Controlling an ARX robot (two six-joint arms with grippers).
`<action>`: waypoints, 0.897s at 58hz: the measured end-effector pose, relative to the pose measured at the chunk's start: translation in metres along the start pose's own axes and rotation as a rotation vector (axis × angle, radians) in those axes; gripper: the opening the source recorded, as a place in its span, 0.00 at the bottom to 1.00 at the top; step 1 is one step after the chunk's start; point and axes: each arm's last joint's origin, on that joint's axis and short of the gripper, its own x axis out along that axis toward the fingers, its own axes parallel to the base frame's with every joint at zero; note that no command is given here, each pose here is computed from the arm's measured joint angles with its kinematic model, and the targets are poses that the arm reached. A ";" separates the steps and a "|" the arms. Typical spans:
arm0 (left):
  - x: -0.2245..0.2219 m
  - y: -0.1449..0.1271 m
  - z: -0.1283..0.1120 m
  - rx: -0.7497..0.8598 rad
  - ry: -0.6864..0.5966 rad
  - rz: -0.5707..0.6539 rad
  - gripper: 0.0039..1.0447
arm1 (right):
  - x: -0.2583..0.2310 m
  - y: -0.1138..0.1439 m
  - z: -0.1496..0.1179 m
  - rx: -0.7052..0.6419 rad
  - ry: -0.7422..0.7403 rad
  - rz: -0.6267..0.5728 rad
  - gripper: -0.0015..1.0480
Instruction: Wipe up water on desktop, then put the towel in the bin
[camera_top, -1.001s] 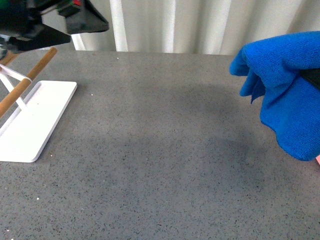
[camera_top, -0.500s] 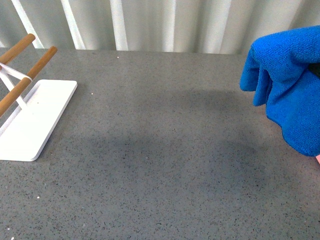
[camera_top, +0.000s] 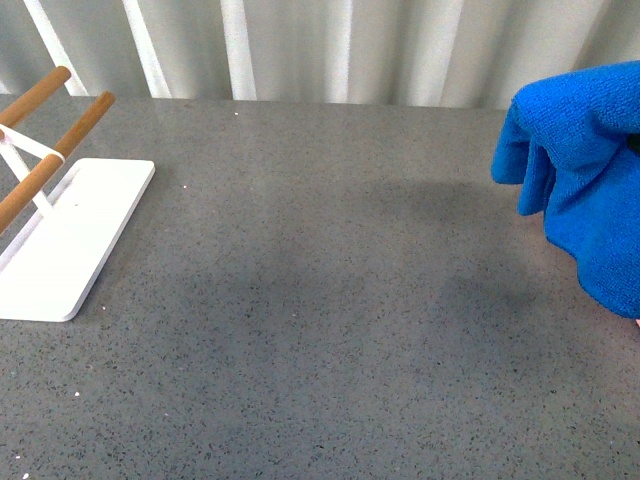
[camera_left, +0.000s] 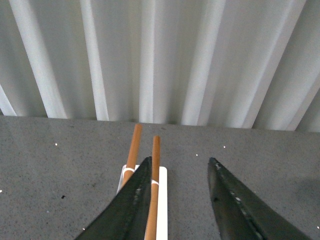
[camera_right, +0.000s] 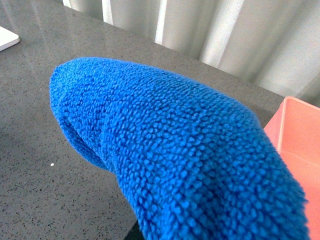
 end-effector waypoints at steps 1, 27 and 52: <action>-0.002 -0.001 -0.002 0.001 0.002 0.000 0.29 | 0.000 0.000 0.000 0.000 0.000 0.001 0.04; -0.038 -0.022 -0.026 0.009 -0.001 -0.006 0.03 | -0.004 0.009 0.009 -0.006 -0.025 0.009 0.04; -0.057 -0.022 -0.034 0.011 -0.028 -0.005 0.03 | -0.012 0.019 0.014 0.012 -0.054 0.004 0.04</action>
